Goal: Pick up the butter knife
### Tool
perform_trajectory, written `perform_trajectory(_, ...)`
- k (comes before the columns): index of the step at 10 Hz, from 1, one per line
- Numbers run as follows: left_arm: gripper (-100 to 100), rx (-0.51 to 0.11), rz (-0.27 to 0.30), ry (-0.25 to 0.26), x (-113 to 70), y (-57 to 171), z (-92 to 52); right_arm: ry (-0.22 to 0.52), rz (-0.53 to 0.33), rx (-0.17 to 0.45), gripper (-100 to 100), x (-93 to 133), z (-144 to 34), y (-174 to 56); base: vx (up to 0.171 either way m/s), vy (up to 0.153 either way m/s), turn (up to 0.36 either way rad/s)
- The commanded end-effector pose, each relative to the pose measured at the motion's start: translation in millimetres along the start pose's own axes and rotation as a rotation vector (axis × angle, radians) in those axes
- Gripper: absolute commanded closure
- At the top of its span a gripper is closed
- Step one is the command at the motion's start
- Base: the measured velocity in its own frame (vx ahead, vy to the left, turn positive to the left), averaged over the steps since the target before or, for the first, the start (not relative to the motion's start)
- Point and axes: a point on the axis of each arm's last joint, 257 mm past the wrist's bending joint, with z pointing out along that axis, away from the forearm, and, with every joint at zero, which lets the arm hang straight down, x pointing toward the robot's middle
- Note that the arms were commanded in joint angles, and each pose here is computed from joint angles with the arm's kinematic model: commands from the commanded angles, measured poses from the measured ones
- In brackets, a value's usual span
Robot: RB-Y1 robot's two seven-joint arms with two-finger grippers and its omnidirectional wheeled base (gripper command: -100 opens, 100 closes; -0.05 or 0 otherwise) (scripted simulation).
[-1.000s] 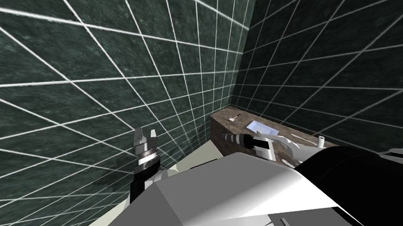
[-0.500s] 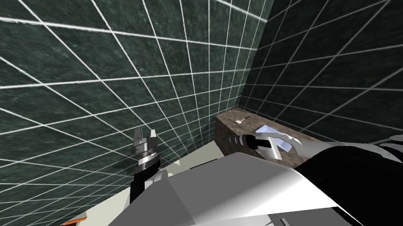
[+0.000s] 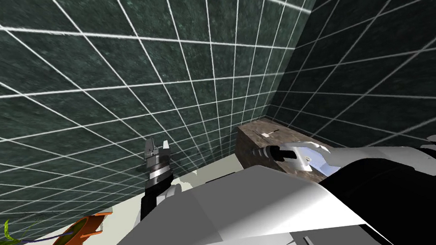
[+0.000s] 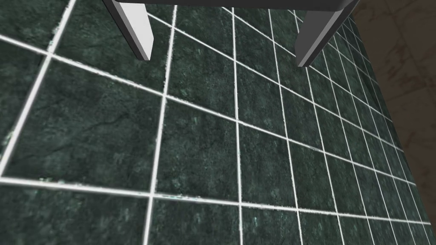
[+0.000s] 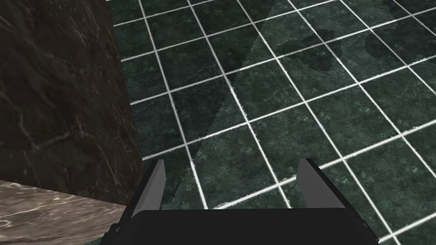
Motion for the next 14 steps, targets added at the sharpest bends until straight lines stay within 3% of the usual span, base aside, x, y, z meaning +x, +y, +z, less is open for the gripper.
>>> perform_trajectory(1,0,0.0,0.0,0.0,0.0,0,0.0,0.019,-0.01,0.043,-100,2,-5.0,-17,0.02,-0.017,0.176)
perform_trajectory(3,0,0.0,0.0,0.0,-0.1,0,0.0,0.078,-0.013,0.179,-100,16,-20.4,-70,0.041,-0.025,0.312)
perform_trajectory(4,0,0.0,0.0,0.0,0.0,0,0.0,0.081,-0.026,0.191,-100,13,-23.8,-74,0.033,-0.033,0.174)
perform_trajectory(5,0,0.0,0.0,0.0,-0.1,0,-0.1,0.107,-0.024,0.258,-100,20,-34.2,-100,0.039,-0.029,0.271)
perform_trajectory(6,0,0.0,0.0,0.0,-0.1,0,0.0,0.109,-0.031,0.264,-100,18,-36.3,-102,0.033,-0.035,0.149)
perform_trajectory(7,0,0.0,0.0,0.0,-0.1,0,-0.1,0.134,-0.031,0.334,-100,23,-49.8,-128,0.03,-0.032,0.273)
perform_trajectory(8,0,0.0,0.0,0.0,-0.1,0,0.0,0.134,-0.033,0.336,-100,23,-50.5,-129,0.027,-0.038,0.121)
perform_trajectory(9,0,0.0,0.0,0.0,-0.1,0,-0.1,0.157,-0.032,0.405,-100,27,-66.0,-154,0.034,-0.047,0.186)
perform_trajectory(11,0,0.0,0.0,0.0,-0.1,0,-0.1,0.157,-0.032,0.405,-100,27,-66.0,-154,0.022,-0.03,0.07)
perform_trajectory(14,0,0.0,0.0,0.0,-0.1,0,-0.1,0.215,-0.021,0.588,-100,41,-115.4,-218,0.033,-0.068,0.273)
